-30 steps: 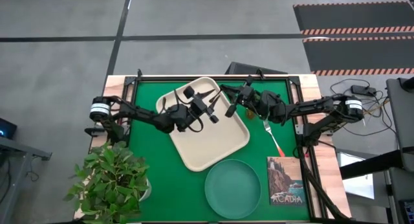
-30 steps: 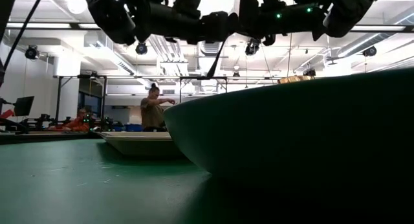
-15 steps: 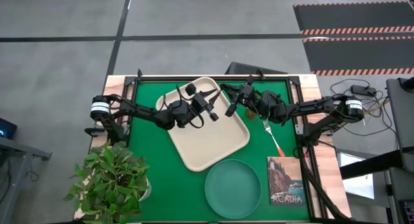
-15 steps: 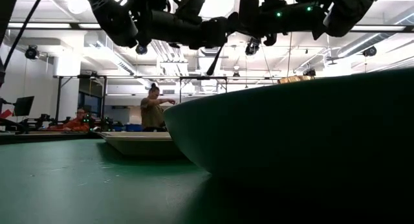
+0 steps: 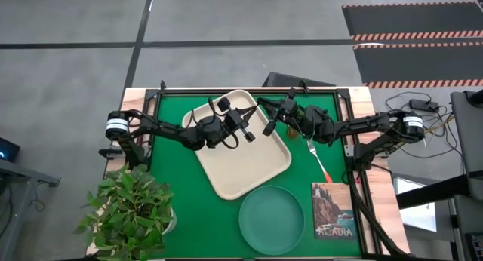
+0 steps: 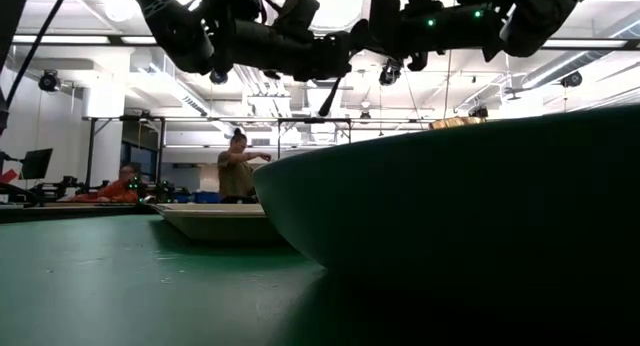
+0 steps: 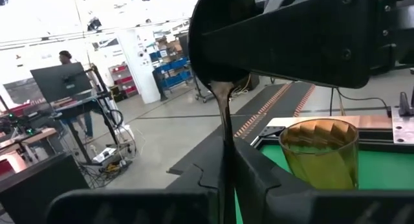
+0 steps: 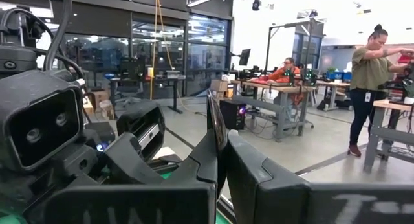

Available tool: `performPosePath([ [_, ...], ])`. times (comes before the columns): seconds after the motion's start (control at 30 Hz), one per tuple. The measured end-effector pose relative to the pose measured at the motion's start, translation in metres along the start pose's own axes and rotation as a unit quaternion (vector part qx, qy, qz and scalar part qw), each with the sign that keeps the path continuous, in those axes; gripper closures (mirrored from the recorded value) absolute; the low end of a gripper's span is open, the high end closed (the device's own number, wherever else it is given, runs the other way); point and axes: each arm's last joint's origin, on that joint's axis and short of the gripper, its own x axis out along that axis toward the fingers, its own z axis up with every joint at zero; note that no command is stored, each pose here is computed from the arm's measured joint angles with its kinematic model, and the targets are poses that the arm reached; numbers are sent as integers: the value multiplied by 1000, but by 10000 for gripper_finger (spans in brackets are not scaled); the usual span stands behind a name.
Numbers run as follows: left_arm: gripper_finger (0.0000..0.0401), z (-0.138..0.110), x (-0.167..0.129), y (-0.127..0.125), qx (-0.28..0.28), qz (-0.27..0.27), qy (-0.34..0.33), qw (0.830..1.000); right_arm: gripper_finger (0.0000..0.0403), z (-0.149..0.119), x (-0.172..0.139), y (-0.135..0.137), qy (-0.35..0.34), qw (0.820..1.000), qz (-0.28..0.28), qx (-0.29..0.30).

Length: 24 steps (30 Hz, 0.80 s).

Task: Pick and place plate/cup/fork/spoon on tray
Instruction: Put the black spoon on the top left of the white tray

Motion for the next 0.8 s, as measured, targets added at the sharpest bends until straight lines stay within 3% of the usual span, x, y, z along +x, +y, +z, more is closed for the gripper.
performPosePath([
  [0.23,399,0,-1,1,-21,2,9,1000,354,-3,0,0,16,1000,1,7],
  [0.43,400,-6,-9,5,-12,4,108,994,283,-1,-5,-4,50,998,-21,19],
  [0.6,400,-10,-24,19,10,22,214,976,245,9,-15,-9,81,996,-39,2],
  [0.8,401,-18,-44,45,11,50,327,944,226,26,-29,-16,100,994,-37,-4],
])
